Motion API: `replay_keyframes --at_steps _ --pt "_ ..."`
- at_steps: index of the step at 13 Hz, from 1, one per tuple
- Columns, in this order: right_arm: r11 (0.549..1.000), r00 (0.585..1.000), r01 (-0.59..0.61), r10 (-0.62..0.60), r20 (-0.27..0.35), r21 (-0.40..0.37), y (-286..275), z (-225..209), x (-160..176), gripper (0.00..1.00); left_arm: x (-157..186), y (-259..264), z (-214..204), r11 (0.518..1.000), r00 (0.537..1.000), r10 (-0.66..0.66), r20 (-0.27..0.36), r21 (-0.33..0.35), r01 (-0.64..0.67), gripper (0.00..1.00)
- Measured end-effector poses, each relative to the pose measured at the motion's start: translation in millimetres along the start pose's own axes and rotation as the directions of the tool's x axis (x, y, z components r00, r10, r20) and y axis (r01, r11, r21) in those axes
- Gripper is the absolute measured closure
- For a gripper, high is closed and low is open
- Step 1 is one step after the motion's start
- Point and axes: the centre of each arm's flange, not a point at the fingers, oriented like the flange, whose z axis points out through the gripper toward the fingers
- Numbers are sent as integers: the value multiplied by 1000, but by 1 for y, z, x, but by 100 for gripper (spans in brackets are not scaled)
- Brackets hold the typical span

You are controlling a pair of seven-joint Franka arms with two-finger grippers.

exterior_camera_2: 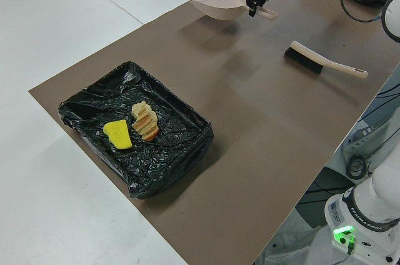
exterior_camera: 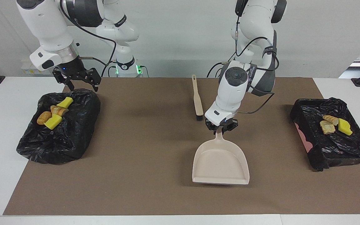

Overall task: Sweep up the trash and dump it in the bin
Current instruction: 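Lower the emptied dustpan onto the table center with the left gripper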

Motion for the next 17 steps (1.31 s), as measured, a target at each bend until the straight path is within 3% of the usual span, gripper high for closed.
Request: replay_keyframes --at_steps 4,12,13,17 --pt "1000 1000 24 -24 -15 0 -16 -8 -2 0 8 33 42 1000 1000 -20 19 9 20 67" --pt "1000 1000 -11 11 -25 1 3 -13 -4 0 -3 49 62 1000 999 4 33 13 -5 67" --pt "1000 1000 -12 12 -27 1 3 -14 -5 0 -4 50 62 1000 999 6 34 14 -7 61" --pt "1000 999 -12 12 -30 1 3 -16 -6 0 -4 43 54 1000 1000 -3 26 16 2 16"
